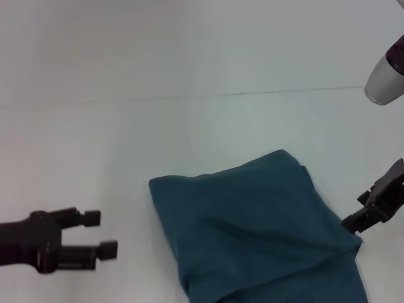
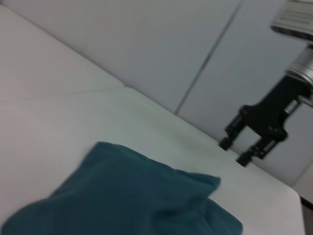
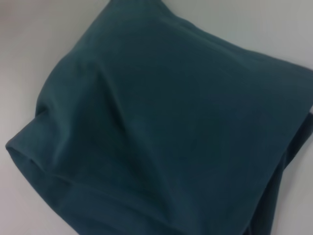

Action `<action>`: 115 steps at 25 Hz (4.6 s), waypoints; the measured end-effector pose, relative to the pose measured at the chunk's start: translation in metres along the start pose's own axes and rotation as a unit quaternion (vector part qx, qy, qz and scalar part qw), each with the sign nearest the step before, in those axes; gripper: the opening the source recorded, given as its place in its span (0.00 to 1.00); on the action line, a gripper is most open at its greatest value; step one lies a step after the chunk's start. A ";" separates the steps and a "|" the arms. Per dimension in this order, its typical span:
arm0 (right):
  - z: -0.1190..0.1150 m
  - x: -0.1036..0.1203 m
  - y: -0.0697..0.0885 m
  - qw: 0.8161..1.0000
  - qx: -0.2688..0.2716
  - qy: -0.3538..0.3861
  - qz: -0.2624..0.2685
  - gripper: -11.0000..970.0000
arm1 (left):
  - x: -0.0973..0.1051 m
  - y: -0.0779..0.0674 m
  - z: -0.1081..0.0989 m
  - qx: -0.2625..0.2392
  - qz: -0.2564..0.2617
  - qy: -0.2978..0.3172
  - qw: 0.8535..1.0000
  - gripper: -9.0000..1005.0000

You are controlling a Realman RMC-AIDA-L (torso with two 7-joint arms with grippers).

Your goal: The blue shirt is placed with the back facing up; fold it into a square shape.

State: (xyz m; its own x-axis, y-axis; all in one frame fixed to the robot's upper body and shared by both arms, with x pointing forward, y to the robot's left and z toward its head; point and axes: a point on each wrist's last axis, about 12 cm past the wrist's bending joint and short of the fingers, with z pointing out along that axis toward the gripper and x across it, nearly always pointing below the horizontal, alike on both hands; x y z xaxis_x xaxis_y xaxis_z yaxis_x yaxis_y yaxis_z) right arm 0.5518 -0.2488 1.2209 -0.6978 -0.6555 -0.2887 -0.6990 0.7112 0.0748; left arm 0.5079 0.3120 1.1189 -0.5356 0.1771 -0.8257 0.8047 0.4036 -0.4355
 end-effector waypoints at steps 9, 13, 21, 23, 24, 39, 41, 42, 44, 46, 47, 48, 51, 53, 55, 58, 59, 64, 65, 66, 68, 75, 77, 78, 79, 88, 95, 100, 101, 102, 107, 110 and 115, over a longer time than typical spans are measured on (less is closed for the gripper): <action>0.009 0.008 -0.006 0.999 -0.035 -0.003 0.037 0.64 | 0.007 -0.015 0.032 0.029 0.033 0.070 0.997 0.94; 0.014 0.012 -0.009 0.997 -0.039 -0.001 0.067 0.63 | 0.010 -0.018 0.044 0.022 0.047 0.089 0.995 0.94; 0.022 0.021 -0.016 0.994 -0.020 0.002 0.106 0.63 | 0.013 -0.016 0.050 0.012 0.042 0.091 0.995 0.94; 0.027 0.023 -0.018 0.994 -0.015 0.014 0.111 0.63 | 0.013 -0.015 0.051 0.010 0.043 0.092 0.995 0.94; 0.027 0.023 -0.018 0.994 -0.015 0.014 0.111 0.63 | 0.013 -0.015 0.051 0.008 0.043 0.092 0.995 0.94; 0.063 0.017 -0.023 0.993 -0.020 0.023 0.118 0.63 | 0.012 -0.011 0.053 -0.002 0.041 0.091 0.995 0.94; 0.066 0.016 -0.022 0.992 -0.029 0.019 0.118 0.61 | 0.012 -0.011 0.053 -0.004 0.042 0.091 0.995 0.94; 0.069 0.016 -0.021 0.992 -0.039 0.018 0.117 0.60 | 0.012 -0.010 0.053 -0.005 0.042 0.091 0.995 0.94; 0.069 0.016 -0.021 0.992 -0.041 0.018 0.116 0.57 | 0.012 -0.010 0.053 -0.006 0.042 0.091 0.995 0.94; 0.070 0.016 -0.021 0.992 -0.044 0.020 0.114 0.54 | 0.011 -0.010 0.053 -0.007 0.042 0.091 0.995 0.94; 0.071 0.016 -0.020 0.992 -0.045 0.021 0.113 0.49 | 0.011 -0.009 0.053 -0.008 0.042 0.091 0.995 0.94; 0.071 0.016 -0.020 0.992 -0.046 0.022 0.112 0.44 | 0.011 -0.009 0.053 -0.008 0.042 0.091 0.995 0.94; 0.071 0.016 -0.020 0.992 -0.048 0.026 0.111 0.31 | 0.011 -0.009 0.053 -0.010 0.043 0.090 0.995 0.94; 0.071 0.017 -0.020 0.992 -0.047 0.026 0.111 0.27 | 0.010 -0.008 0.053 -0.012 0.043 0.090 0.995 0.94; 0.071 0.017 -0.020 0.992 -0.046 0.027 0.111 0.22 | 0.010 -0.008 0.053 -0.013 0.043 0.090 0.995 0.93; 0.071 0.017 -0.020 0.992 -0.048 0.028 0.112 0.16 | 0.012 -0.008 0.055 -0.011 0.040 0.089 0.995 0.93; 0.070 0.018 -0.021 0.992 -0.049 0.027 0.113 0.14 | 0.012 -0.008 0.055 -0.011 0.040 0.089 0.995 0.93; 0.055 0.013 -0.018 0.992 -0.061 0.006 0.107 0.06 | 0.013 -0.007 0.058 -0.010 0.042 0.092 0.995 0.93; 0.050 0.011 -0.017 0.992 -0.065 -0.001 0.104 0.06 | 0.013 -0.007 0.059 -0.009 0.043 0.093 0.995 0.93; 0.045 0.010 -0.016 0.992 -0.068 -0.008 0.102 0.05 | 0.012 -0.008 0.060 -0.008 0.044 0.093 0.995 0.93; 0.034 0.008 -0.014 0.992 -0.080 -0.026 0.097 0.04 | 0.012 -0.008 0.062 -0.008 0.046 0.091 0.995 0.93; 0.015 0.000 -0.006 0.990 -0.104 -0.046 0.080 0.04 | 0.017 -0.009 0.075 -0.014 0.043 0.084 0.995 0.93; 0.014 -0.003 -0.005 0.990 -0.104 -0.047 0.079 0.04 | 0.020 -0.012 0.083 -0.012 0.041 0.090 0.995 0.93; 0.013 -0.004 -0.005 0.990 -0.104 -0.047 0.078 0.04 | 0.021 -0.013 0.085 -0.012 0.039 0.091 0.995 0.93; 0.013 -0.004 -0.005 0.990 -0.103 -0.048 0.079 0.04 | 0.021 -0.015 0.087 -0.011 0.037 0.090 0.995 0.93; 0.010 -0.010 -0.006 0.990 -0.100 -0.050 0.081 0.04 | 0.026 -0.035 0.088 -0.041 0.062 0.056 0.996 0.93; 0.007 -0.016 -0.005 0.990 -0.098 -0.053 0.082 0.04 | 0.037 -0.050 0.094 -0.074 0.056 0.031 0.995 0.93; 0.006 -0.021 -0.003 0.991 -0.098 -0.055 0.079 0.04 | 0.042 -0.055 0.099 -0.075 0.053 0.034 0.995 0.93; 0.006 -0.022 -0.003 0.991 -0.098 -0.056 0.078 0.04 | 0.043 -0.056 0.100 -0.071 0.053 0.036 0.995 0.93; 0.005 -0.023 -0.003 0.991 -0.097 -0.057 0.078 0.04 | 0.043 -0.058 0.101 -0.067 0.053 0.038 0.996 0.93; 0.005 -0.025 -0.002 0.991 -0.098 -0.058 0.076 0.04 | 0.042 -0.060 0.104 -0.058 0.052 0.046 0.996 0.93; 0.005 -0.025 -0.002 0.990 -0.098 -0.059 0.078 0.04 | 0.043 -0.061 0.106 -0.056 0.055 0.052 0.996 0.93; 0.005 -0.025 -0.002 0.990 -0.099 -0.059 0.083 0.04 | 0.044 -0.065 0.116 -0.045 0.068 0.067 0.994 0.93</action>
State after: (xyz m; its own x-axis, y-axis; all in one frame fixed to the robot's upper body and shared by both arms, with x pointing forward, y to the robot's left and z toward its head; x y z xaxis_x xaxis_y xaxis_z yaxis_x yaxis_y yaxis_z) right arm 0.5717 -0.2324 1.2231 -0.7903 -0.4922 -0.3648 -0.6018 0.7353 0.3117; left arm 0.4615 0.1896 1.0698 -0.4580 0.3517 -0.8164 0.8487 0.4460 -0.2840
